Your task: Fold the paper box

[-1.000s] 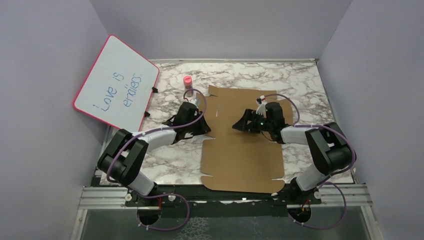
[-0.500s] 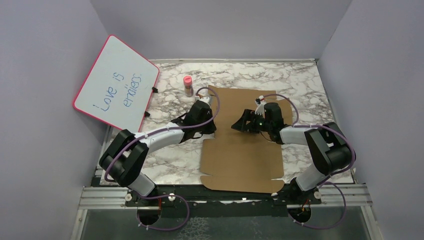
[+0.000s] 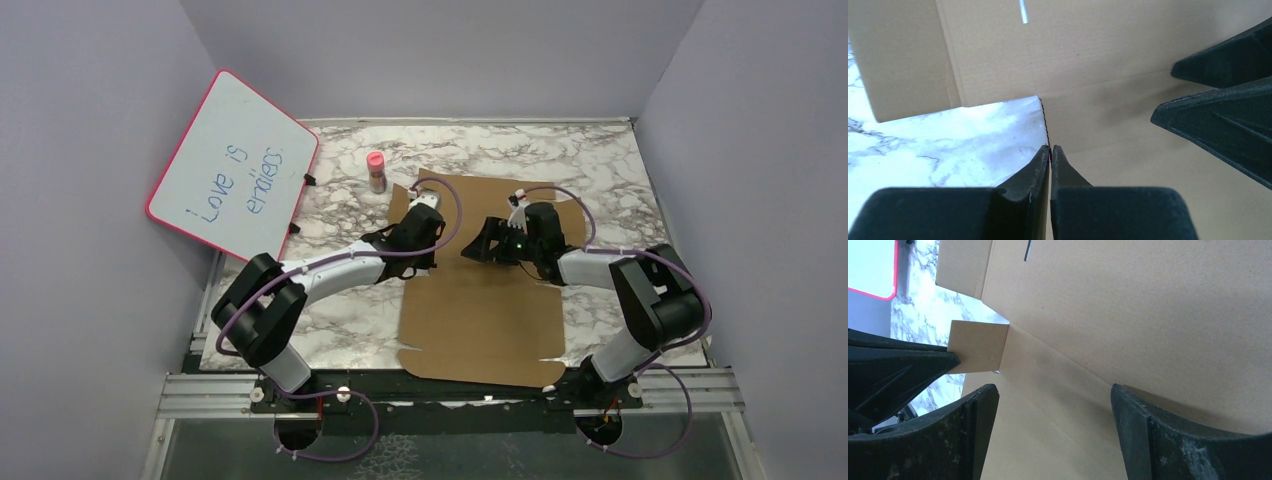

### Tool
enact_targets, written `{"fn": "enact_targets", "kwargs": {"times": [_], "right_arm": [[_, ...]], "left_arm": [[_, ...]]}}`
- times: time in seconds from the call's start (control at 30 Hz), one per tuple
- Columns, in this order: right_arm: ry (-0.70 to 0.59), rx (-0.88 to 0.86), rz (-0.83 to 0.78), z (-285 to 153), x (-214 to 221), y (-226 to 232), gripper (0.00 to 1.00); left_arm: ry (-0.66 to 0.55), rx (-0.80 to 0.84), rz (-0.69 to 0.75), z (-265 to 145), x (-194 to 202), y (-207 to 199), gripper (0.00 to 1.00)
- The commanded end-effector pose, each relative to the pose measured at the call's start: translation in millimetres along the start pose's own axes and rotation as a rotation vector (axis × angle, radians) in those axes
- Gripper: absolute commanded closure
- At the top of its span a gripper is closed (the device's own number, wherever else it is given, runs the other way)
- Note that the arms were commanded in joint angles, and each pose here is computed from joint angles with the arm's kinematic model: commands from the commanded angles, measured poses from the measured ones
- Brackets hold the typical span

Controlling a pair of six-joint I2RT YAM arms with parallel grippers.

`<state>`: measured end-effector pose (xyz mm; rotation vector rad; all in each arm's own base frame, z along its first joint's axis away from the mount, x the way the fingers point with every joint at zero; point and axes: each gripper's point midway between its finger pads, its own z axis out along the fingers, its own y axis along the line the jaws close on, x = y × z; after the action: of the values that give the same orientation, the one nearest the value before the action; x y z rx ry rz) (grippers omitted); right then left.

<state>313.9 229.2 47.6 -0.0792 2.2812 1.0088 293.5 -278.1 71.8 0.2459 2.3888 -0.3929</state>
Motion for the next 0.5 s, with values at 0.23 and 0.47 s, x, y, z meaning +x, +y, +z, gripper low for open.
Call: {"fn": "enact_targets", "kwargs": {"times": [0.23,0.47], "right_arm": [[-0.134,0.180,-0.168,-28,-65,4,0.02],[-0.276,0.288,-0.220,-50,-129,-2,0.00]], "left_arm": [[-0.200,-0.034,0.034,-43,-78,9,0.66],[-0.259,0.080,-0.027,-44,-118,2,0.40]]}}
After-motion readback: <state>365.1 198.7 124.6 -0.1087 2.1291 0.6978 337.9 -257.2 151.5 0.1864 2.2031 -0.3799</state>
